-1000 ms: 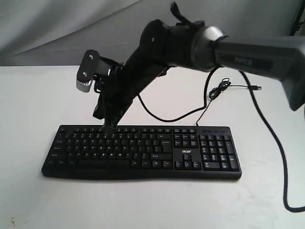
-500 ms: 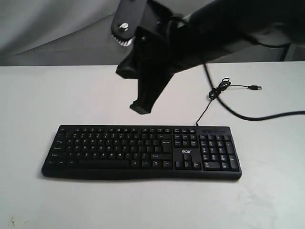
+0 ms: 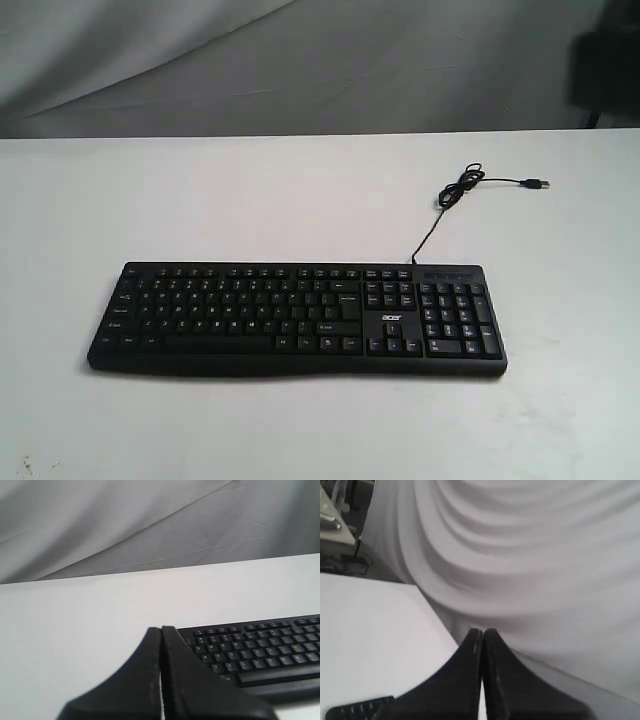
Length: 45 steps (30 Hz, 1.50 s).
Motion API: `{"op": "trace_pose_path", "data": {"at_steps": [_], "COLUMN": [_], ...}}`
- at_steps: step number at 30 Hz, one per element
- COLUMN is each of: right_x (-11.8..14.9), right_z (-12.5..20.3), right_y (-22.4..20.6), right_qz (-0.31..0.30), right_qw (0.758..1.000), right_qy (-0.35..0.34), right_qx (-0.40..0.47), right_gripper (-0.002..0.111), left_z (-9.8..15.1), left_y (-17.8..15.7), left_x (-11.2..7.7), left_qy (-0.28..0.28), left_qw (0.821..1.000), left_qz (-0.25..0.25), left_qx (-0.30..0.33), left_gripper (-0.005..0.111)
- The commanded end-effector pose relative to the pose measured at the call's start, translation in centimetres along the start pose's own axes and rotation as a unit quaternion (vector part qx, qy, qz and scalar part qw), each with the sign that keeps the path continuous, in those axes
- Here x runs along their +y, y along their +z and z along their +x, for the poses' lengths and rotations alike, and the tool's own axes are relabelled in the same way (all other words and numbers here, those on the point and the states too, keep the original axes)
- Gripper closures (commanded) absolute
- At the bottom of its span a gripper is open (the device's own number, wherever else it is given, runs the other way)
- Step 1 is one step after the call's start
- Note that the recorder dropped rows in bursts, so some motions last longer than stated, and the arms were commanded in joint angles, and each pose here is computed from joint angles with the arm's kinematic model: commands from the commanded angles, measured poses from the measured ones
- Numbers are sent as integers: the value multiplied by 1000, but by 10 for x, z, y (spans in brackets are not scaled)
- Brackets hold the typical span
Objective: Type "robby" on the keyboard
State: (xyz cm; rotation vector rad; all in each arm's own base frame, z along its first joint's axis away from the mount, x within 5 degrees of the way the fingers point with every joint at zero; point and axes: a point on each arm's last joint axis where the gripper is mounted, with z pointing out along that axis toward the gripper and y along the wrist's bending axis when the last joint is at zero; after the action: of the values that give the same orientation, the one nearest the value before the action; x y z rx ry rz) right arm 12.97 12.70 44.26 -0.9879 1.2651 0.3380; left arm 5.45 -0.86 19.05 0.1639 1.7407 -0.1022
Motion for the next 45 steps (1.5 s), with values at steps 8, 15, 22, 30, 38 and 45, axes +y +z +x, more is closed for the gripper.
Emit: {"op": "trace_pose_path", "data": {"at_steps": [8,15,22,30,38,45], "right_x": [-2,-1,2,37,54,58], "right_z": [-40,-27,38,131,153,155], "right_y": [-90,-107,-113,-129,-139,-142], "right_qz": [76,121,263,378,413,419], "right_qw": [987,979,937,888,861,840], "right_qy": [38,99,222,260,295,341], "right_qx": [-136,-131,-56,26,-28,-56], "right_gripper": [108,108,108,108,108,108], "left_z": [1,1,1,1,1,1], "left_y": [0,0,0,0,0,0], "left_x": [0,0,0,0,0,0], "left_qy": [1,1,1,1,1,1], "left_qw": [1000,1000,1000,1000,1000,1000], "left_qz": [2,2,2,2,2,2], "left_qx": [-3,-3,-3,-3,-3,-3], "left_gripper": [107,107,107,107,107,107]}}
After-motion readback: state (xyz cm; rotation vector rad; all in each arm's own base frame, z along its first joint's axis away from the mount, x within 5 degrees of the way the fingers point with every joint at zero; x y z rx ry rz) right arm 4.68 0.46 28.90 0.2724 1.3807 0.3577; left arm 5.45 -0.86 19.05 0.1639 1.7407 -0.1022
